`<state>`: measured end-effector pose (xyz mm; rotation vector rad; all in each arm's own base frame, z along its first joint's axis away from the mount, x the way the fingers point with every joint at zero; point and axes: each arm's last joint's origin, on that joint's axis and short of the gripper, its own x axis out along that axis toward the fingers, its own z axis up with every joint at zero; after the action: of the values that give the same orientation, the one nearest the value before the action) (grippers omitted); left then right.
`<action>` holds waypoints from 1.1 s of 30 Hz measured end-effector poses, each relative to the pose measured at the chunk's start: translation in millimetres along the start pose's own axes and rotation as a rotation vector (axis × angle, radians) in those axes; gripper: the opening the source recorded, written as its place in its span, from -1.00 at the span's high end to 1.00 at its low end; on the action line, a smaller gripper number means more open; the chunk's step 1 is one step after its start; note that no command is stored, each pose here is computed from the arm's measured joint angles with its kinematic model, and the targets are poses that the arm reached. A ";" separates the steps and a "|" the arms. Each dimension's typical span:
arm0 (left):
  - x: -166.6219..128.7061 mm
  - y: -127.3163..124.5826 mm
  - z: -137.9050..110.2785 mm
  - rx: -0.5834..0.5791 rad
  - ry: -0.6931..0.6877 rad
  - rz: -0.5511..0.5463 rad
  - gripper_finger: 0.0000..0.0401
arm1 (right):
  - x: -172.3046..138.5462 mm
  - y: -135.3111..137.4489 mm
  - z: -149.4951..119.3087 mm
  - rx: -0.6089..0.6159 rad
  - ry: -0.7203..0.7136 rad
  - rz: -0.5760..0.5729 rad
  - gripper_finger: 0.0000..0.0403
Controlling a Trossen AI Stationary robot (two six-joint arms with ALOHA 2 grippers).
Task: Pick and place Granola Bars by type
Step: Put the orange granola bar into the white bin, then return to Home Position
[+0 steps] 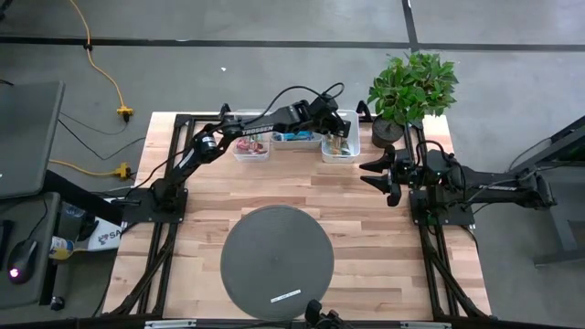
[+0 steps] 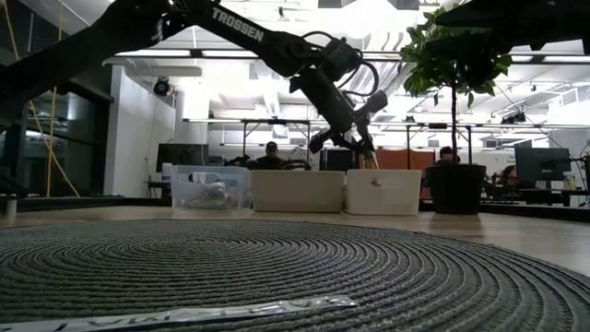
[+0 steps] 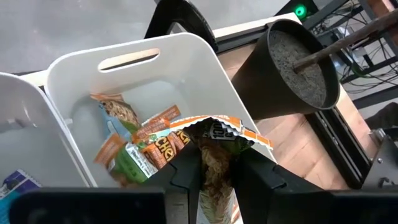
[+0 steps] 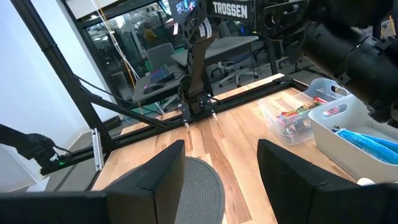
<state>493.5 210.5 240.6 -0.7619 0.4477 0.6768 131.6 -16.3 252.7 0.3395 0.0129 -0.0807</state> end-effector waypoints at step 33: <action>-24.4 -3.8 23.6 0.030 0.072 -0.217 0.11 | 0.0 0.0 0.0 -0.002 0.000 0.000 0.08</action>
<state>482.0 216.6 272.1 -0.7951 0.4328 0.4398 131.6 -16.3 252.6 0.3373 0.0132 -0.0806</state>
